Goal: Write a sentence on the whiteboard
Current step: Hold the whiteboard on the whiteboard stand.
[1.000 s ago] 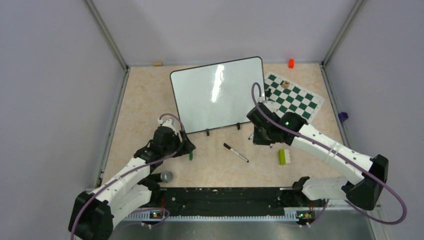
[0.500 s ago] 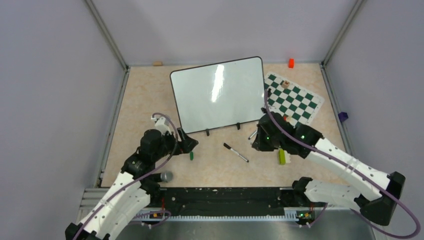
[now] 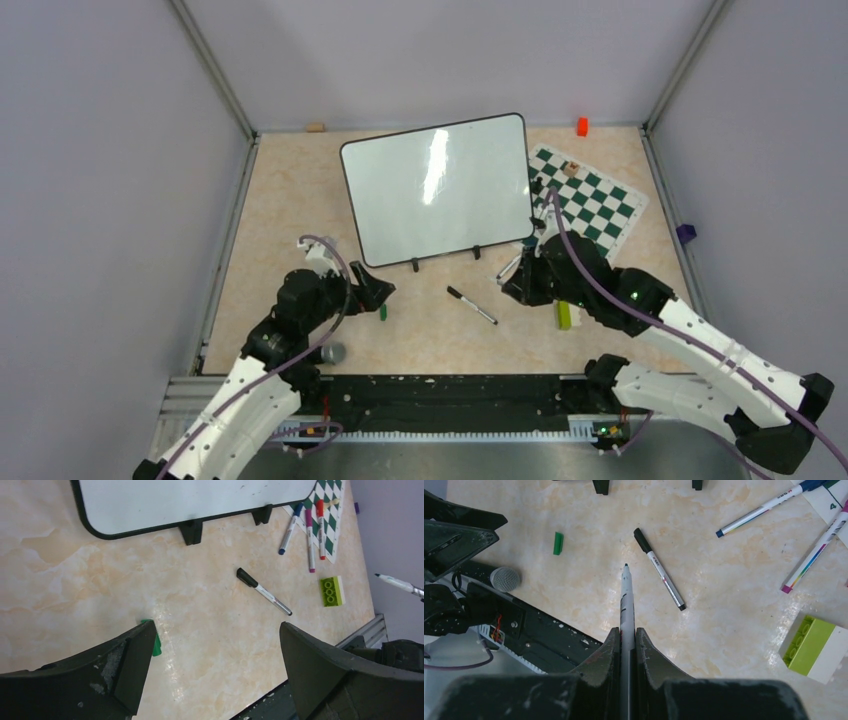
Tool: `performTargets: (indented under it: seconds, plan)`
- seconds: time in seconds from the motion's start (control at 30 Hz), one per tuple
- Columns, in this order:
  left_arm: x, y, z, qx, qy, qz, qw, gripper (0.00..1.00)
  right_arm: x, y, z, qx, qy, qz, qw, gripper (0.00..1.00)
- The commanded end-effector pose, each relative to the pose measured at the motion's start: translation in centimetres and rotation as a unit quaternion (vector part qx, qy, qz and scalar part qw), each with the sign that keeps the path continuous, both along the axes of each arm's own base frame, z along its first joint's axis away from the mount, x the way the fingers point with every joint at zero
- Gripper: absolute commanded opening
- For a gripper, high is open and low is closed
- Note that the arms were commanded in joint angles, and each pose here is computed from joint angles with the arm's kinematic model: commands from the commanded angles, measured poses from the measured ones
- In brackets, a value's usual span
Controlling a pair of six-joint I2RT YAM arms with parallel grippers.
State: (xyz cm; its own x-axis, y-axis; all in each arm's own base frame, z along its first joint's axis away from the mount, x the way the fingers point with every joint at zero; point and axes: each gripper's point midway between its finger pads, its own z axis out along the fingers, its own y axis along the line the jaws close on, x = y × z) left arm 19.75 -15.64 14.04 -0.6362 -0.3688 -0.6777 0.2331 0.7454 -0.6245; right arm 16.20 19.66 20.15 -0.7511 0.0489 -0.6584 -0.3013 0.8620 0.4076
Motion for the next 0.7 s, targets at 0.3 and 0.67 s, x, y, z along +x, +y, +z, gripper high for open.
performTargets:
  seconds: [0.3,0.67]
  plan:
    - [3.9,0.7,1.1,0.019,-0.123,0.032,0.992,0.99,0.8,0.5,0.8,0.010,-0.025,0.004,1.000,0.00]
    - [5.1,0.9,2.1,0.035,-0.194,0.036,0.980,0.99,4.4,2.2,5.2,0.001,-0.086,-0.008,0.996,0.00]
